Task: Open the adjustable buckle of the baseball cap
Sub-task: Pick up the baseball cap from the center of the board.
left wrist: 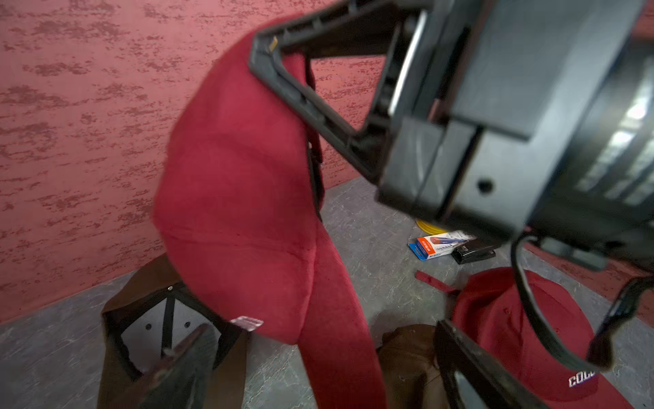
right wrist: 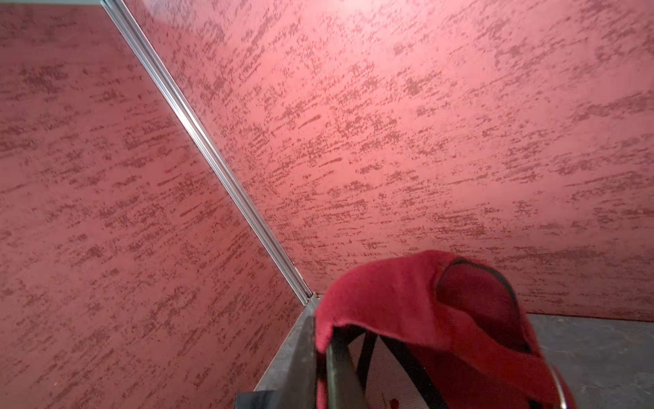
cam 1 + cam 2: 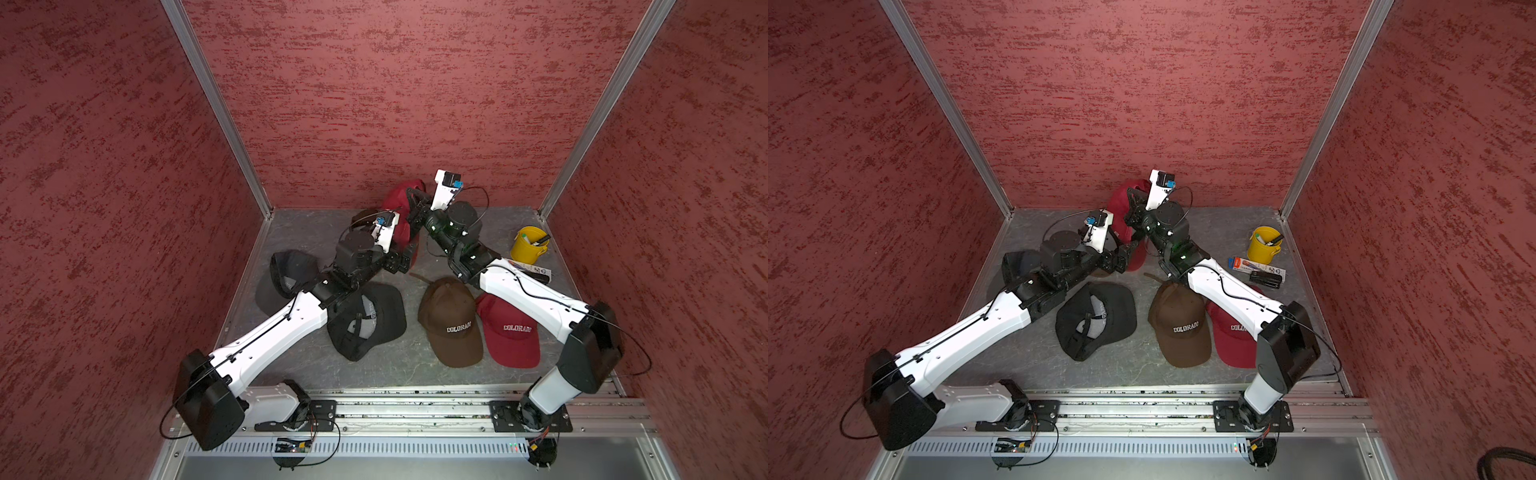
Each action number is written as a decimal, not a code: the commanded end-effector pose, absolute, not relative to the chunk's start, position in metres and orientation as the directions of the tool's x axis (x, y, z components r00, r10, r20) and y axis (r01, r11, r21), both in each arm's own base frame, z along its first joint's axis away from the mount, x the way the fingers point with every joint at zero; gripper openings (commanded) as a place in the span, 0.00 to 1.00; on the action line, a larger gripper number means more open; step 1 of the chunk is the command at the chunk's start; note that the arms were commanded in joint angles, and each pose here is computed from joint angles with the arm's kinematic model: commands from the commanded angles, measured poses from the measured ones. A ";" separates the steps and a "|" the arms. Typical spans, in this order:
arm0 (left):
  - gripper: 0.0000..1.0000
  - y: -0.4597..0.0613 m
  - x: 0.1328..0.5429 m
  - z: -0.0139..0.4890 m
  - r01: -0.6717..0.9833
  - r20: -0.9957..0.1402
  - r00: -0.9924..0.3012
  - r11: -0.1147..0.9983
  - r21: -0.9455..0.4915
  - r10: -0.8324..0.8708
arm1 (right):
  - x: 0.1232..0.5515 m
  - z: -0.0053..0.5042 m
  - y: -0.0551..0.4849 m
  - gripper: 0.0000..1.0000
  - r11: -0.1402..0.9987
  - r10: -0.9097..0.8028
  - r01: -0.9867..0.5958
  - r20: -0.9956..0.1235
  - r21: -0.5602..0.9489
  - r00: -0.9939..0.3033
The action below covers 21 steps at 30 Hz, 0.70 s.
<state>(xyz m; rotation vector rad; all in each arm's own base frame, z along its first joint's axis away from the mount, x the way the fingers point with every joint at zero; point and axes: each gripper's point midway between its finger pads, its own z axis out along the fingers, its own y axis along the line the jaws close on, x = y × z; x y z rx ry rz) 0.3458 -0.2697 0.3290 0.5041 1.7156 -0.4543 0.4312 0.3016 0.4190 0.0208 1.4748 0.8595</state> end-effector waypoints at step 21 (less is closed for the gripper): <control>0.81 -0.292 0.394 0.304 0.493 -0.989 -0.147 0.869 -0.043 0.035 | 0.408 0.450 0.271 0.00 0.709 0.590 -0.434 -0.805 0.555 -0.064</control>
